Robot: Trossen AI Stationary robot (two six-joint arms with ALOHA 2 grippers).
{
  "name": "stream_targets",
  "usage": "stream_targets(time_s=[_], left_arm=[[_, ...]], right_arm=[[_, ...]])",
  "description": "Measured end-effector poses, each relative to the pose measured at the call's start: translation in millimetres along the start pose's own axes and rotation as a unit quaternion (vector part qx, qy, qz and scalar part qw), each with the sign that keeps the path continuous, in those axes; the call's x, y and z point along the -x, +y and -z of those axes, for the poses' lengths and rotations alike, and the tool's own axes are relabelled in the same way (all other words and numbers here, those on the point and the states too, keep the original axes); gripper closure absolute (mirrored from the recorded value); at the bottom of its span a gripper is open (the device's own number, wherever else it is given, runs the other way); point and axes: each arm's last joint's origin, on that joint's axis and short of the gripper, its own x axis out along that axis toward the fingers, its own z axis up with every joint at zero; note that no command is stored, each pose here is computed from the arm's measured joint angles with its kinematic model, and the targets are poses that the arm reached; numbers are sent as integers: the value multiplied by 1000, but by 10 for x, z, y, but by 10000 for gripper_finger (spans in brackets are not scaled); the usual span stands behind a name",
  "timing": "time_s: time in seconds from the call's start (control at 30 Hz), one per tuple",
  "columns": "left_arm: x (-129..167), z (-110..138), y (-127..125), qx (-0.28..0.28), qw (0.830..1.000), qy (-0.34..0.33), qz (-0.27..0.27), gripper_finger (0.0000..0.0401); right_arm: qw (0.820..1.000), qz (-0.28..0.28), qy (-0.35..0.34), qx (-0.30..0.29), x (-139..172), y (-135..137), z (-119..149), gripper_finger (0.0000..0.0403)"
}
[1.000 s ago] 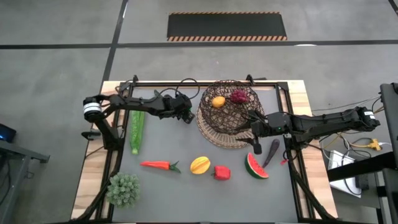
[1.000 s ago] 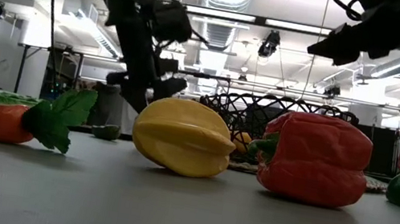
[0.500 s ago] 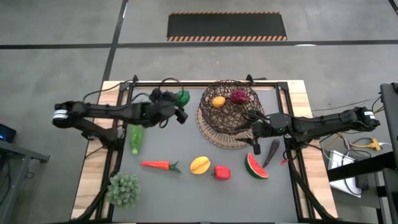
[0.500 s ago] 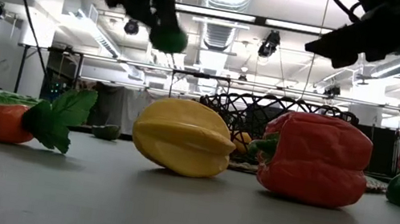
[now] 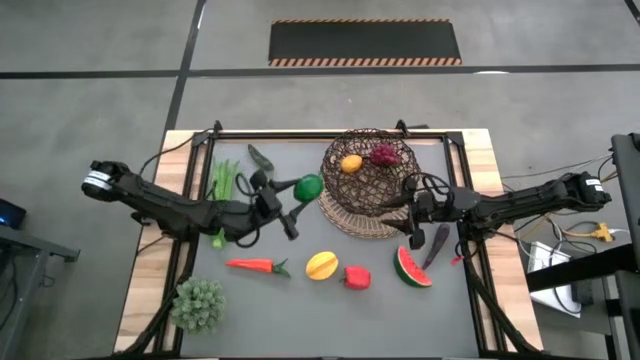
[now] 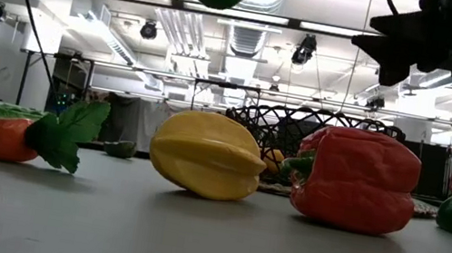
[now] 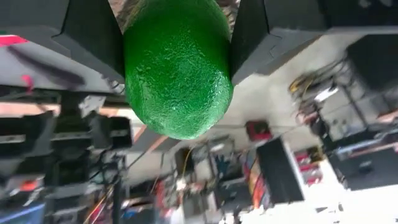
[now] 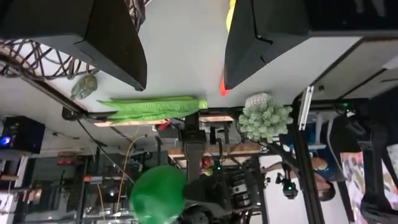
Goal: Build produce basket
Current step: Put the green lime into the basket
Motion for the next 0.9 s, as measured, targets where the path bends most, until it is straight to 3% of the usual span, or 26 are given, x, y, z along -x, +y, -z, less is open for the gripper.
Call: stream_targets(time_s=[0.17,0.4,0.67,0.8,0.9], left_arm=[[25,232,-40,31,997,-44,48,166],[-37,437,-198,23,987,-112,114,166],[-125,559,-329,8,983,-124,133,166],[-163,556,-373,8,983,-125,134,166],[-178,539,-388,9,983,-125,134,166]], right_arm=[[1000,0,-5,-2,-67,3,-76,202],[999,-1,-9,53,-349,6,-282,202],[997,-32,-5,67,-682,25,-469,198],[997,-25,20,65,-861,18,-491,166],[993,-43,36,99,-960,29,-505,156]])
